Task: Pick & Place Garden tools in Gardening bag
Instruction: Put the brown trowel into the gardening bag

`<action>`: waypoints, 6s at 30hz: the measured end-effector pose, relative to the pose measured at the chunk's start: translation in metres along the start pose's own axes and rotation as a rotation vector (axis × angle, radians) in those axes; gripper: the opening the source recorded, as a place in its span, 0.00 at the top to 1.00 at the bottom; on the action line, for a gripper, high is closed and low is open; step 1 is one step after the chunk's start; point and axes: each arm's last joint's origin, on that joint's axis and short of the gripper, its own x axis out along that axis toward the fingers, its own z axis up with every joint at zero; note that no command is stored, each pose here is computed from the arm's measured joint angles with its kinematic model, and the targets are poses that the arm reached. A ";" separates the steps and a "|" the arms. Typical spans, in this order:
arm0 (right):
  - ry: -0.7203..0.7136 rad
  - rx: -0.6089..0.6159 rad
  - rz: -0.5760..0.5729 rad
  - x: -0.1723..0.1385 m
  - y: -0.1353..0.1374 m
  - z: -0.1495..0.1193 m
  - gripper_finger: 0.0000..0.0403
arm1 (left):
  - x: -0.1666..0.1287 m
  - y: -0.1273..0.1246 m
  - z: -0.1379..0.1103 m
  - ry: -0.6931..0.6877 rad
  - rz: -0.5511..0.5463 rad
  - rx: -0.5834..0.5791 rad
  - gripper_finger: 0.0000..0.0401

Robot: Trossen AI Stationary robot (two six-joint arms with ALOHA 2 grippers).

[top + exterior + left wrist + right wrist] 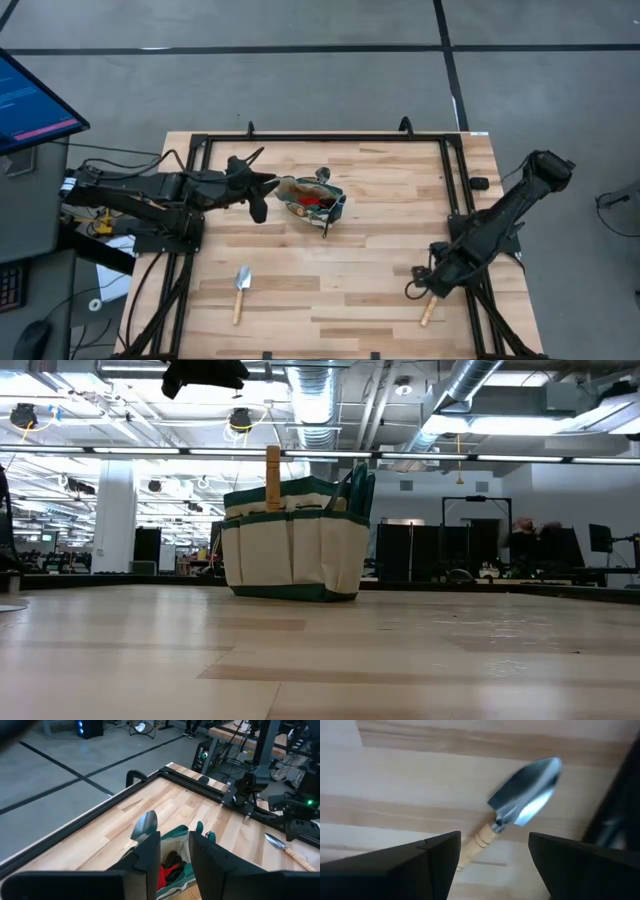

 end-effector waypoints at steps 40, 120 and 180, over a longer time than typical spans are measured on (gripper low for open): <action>0.118 -0.133 -0.049 0.076 0.062 0.005 0.86 | -0.007 0.001 0.003 0.012 -0.112 -0.014 0.75; -0.425 -1.308 1.490 -0.162 0.175 0.055 0.86 | 0.072 -0.061 0.023 -0.350 -1.041 -0.115 0.43; -0.356 -1.316 1.448 -0.162 0.174 0.077 0.86 | 0.117 -0.075 0.017 -0.376 -1.136 -0.059 0.97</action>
